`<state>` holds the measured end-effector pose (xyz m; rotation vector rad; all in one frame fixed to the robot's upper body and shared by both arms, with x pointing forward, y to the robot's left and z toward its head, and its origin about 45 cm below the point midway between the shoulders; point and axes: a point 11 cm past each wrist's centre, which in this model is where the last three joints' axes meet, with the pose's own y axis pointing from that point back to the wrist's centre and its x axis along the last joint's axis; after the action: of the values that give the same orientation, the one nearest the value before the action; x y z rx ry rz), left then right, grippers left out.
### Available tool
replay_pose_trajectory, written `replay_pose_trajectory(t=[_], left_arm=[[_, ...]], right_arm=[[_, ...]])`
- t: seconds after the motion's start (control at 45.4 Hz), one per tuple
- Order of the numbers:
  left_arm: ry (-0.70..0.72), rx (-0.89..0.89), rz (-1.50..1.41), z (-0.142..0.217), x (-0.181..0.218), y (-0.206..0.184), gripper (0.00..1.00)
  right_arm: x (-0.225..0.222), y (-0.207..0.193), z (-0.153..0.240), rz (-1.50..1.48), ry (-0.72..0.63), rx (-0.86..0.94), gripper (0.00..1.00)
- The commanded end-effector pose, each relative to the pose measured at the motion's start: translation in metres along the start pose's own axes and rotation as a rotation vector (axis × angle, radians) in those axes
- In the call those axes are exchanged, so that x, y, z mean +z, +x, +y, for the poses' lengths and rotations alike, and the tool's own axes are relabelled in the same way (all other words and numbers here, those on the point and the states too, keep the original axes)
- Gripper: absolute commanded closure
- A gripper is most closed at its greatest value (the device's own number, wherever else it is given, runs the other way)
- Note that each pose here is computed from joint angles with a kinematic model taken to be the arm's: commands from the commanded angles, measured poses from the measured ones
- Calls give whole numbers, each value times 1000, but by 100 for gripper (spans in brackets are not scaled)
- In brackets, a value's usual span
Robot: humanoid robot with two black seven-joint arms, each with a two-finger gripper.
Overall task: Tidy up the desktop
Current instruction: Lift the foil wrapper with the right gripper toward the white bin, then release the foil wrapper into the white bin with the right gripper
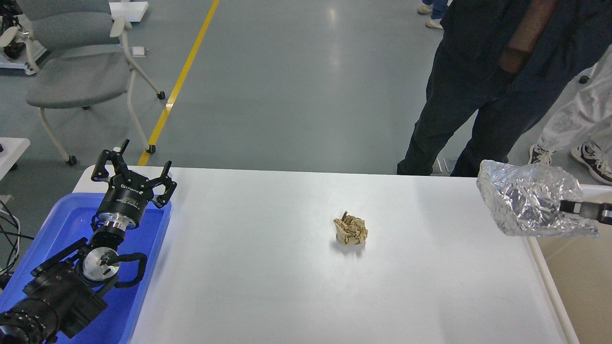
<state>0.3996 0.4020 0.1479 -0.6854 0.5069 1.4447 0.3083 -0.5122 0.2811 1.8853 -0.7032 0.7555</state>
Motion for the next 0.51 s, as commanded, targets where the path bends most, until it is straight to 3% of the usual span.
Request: replay_pose_trajectory(t=[0.0,0.286,0.485], left_arm=[[0,0,0,0,0,0,0],[0,-1,1,0,0,0,0],[-1,-1,1,0,0,0,0]], right_arm=[[27,23,23,16,-130,44,100],[103,21,20,10,-391,139,100],[123,16,13,-144,-464,315,100]])
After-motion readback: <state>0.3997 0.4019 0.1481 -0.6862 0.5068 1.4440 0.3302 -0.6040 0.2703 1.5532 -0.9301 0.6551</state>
